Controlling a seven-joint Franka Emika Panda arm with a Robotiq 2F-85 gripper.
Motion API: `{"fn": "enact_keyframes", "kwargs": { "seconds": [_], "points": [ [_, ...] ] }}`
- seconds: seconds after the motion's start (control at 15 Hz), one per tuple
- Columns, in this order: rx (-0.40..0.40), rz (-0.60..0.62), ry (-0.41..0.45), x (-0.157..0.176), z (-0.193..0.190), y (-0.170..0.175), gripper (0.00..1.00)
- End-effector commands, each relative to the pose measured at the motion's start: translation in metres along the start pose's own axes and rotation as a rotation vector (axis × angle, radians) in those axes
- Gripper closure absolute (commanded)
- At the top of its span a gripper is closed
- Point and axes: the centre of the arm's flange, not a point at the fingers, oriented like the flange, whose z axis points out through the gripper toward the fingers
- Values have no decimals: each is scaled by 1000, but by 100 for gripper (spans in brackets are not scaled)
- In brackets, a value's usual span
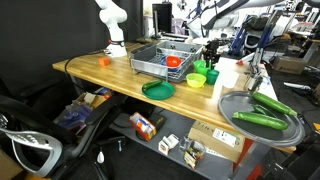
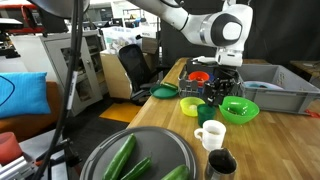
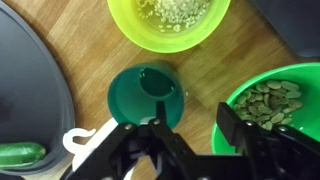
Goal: Move the green cup backwards
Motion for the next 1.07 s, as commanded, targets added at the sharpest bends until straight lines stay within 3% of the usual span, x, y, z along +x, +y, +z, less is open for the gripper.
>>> {"fn": "enact_keyframes", "kwargs": {
  "seconds": [0.0,0.2,0.47,1.0],
  "points": [
    [4,5,13,-1,-15,-2,13],
    [39,-24,12,-6,-26,5,0],
    [66,-88,17,-16,-47,23,0],
    [24,-352,65,-28,-62,91,0]
  ]
}}
